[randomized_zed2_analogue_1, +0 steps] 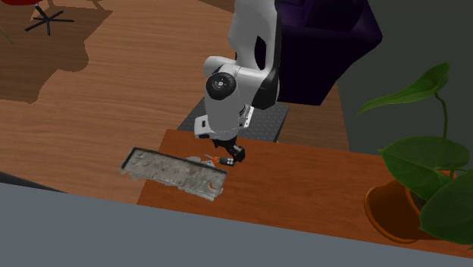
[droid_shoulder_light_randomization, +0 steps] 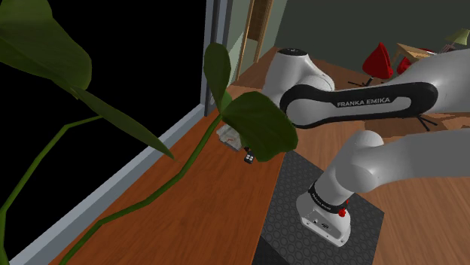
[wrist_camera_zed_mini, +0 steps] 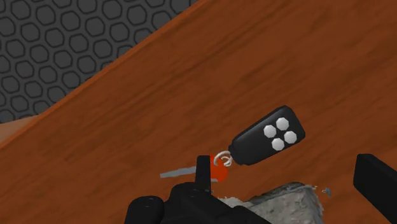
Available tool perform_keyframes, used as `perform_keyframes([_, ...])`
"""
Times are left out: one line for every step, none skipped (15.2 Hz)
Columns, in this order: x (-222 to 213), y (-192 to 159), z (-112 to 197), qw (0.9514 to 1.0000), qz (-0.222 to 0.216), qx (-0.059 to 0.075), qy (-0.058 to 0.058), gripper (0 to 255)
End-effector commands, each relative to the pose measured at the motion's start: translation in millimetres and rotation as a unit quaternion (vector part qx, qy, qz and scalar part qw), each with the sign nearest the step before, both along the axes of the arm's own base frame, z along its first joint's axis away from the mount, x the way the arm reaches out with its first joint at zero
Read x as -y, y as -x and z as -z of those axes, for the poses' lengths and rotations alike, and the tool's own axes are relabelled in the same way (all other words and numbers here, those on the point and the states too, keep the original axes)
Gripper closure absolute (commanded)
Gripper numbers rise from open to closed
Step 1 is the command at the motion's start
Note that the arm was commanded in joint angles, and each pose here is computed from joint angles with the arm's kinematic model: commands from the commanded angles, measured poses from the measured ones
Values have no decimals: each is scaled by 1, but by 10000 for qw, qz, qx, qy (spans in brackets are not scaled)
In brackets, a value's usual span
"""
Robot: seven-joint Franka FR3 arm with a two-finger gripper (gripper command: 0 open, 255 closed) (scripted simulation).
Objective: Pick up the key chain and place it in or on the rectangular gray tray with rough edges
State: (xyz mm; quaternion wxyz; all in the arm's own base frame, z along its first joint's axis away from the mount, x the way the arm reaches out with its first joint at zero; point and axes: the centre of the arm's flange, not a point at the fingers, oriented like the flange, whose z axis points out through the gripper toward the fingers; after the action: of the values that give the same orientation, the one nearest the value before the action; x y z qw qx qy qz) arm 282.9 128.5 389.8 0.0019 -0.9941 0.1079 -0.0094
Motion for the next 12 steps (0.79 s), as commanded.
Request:
perform_keyframes([-7,1,11,10000,80,-9,7,0])
perform_keyframes([-7,1,16,10000,80,-9,7,0])
perform_keyframes([-7,1,21,10000,80,-9,7,0])
perform_keyframes([-7,1,27,10000,80,-9,7,0])
perform_keyframes([-7,1,32,10000,80,-9,7,0])
perform_keyframes([-7,0,37,10000,80,-9,7,0])
perform_keyframes([-7,0,42,10000,80,-9,7,0])
perform_keyframes([-7,0,51,10000,80,-9,7,0])
perform_keyframes([-7,0,51,10000,80,-9,7,0])
perform_keyframes([-7,0,51,10000,80,-8,7,0])
perform_keyframes([-7,0,51,10000,80,-9,7,0])
perform_keyframes([-7,0,51,10000,80,-9,7,0])
